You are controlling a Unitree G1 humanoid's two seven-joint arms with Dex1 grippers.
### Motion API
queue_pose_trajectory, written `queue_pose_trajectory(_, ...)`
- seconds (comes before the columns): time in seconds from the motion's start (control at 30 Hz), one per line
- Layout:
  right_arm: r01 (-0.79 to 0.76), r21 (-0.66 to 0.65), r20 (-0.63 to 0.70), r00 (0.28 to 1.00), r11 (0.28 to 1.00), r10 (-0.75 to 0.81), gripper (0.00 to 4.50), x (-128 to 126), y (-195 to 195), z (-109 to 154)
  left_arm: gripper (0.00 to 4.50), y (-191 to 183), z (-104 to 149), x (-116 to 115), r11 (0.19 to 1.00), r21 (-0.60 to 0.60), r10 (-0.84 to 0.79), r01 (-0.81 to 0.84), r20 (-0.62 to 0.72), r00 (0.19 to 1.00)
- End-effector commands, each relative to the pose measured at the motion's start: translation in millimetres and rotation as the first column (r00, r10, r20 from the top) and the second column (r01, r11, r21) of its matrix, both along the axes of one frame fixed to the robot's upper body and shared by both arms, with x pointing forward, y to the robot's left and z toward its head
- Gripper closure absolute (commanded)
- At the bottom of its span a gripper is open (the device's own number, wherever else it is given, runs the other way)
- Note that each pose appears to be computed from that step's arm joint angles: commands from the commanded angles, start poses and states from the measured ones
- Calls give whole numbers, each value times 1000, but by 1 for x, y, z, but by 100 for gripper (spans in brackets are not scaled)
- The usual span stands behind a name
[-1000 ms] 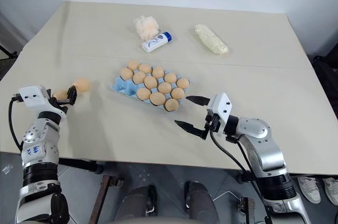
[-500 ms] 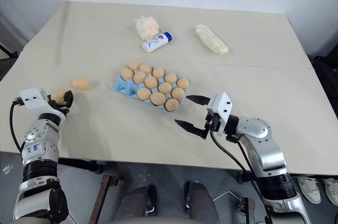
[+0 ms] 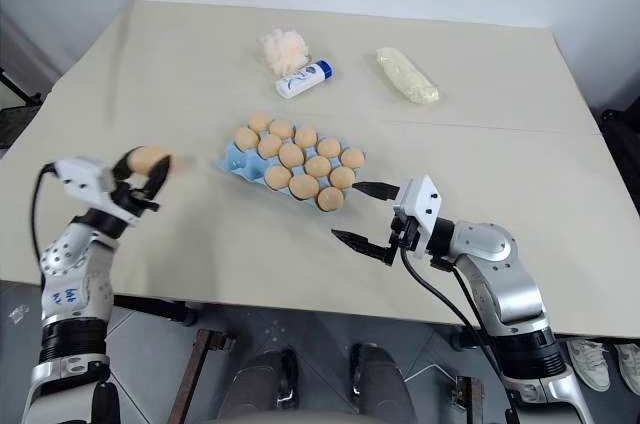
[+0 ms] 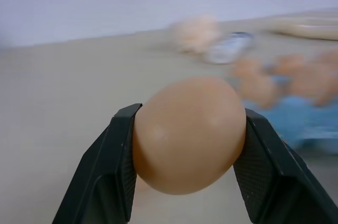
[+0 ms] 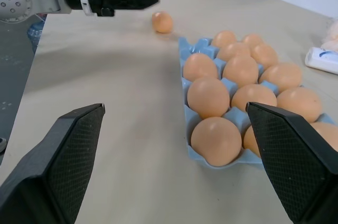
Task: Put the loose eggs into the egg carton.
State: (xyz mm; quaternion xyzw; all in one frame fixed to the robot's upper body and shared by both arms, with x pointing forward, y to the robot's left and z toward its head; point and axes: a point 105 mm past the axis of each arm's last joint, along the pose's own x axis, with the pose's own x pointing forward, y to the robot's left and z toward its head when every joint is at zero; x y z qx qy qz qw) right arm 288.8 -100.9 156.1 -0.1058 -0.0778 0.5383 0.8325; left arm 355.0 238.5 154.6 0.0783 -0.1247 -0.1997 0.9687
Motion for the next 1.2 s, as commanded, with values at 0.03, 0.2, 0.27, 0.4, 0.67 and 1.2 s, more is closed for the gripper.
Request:
queue_pose_trajectory(0.03,22,16,58,998,1000,-23,0,1,-4,14,227,-47,4,14,987,60,-150,151,-20,989)
queue_pose_trajectory(0.2,32,24,72,997,999,-33,0,0,-1,18,227,-88,-3,35,962,53,-262,268,-95,960)
queue_pose_trajectory(0.27,39,31,78,996,999,-41,0,0,-1,20,227,-92,-4,39,958,65,-272,280,-106,956)
queue_pose_trajectory(0.4,62,44,80,995,997,-65,0,0,-4,20,164,-87,-4,43,963,22,-263,268,-128,956)
queue_pose_trajectory(0.67,66,54,79,994,996,-70,0,-1,-2,17,19,-62,22,17,955,70,-290,287,22,957)
queue_pose_trajectory(1.2,19,44,70,997,999,-22,0,4,2,13,8,82,-34,-42,910,-91,395,-404,-98,913)
